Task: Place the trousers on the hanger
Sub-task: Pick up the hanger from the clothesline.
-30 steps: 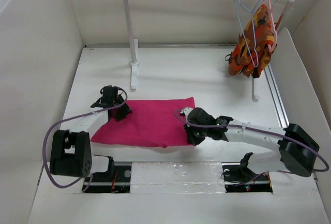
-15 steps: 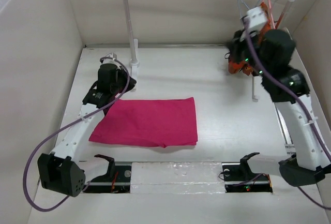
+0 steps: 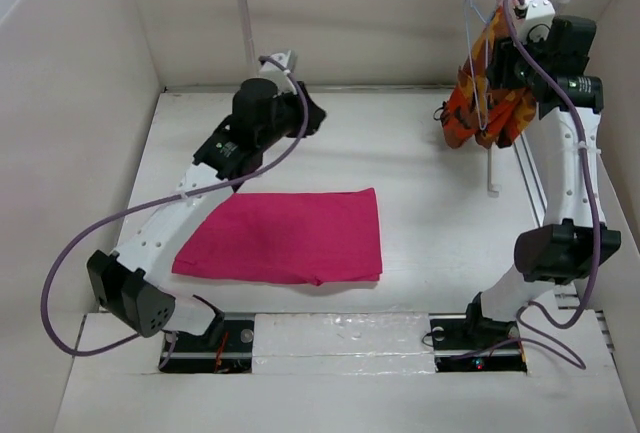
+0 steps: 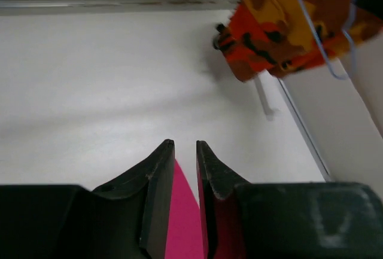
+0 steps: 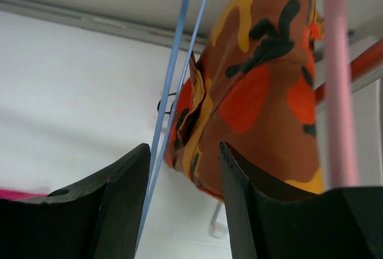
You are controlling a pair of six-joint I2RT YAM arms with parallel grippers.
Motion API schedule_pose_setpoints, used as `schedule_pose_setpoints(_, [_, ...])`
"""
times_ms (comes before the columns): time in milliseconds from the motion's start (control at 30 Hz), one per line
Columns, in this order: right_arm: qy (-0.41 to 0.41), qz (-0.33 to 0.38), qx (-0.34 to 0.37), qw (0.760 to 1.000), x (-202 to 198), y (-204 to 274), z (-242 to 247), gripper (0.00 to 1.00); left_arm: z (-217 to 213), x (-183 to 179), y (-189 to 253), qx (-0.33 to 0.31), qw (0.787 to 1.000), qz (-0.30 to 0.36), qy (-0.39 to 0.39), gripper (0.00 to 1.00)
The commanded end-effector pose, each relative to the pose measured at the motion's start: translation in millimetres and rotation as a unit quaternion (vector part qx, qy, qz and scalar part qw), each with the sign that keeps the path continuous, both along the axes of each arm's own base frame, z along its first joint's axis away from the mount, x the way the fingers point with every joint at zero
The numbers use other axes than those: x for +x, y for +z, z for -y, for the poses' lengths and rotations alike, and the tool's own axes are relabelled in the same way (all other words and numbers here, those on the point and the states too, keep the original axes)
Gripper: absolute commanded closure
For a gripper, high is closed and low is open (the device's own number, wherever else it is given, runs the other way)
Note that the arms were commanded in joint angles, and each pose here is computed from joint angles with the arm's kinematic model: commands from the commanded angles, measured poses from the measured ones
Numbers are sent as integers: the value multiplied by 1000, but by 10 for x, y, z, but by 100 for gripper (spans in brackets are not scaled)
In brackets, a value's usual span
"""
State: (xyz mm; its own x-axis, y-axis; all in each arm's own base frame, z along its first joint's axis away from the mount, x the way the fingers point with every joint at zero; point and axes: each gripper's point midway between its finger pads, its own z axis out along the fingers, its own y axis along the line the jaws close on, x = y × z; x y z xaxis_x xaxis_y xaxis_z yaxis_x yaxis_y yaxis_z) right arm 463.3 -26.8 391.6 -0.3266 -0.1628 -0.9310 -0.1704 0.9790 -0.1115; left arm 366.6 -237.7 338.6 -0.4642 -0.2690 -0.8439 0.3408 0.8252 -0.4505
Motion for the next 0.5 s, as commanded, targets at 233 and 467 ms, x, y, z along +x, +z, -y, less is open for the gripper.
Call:
schedule_pose_setpoints(233, [47,6,12,999,-74,-190,-133,62,182,-495,-352,-44,997,-38,-40,74])
schedule_pose_setpoints(467, [25,32,2,999,-161,-141,-72,100,78,-646,-647,-35,997,-64,-35,67])
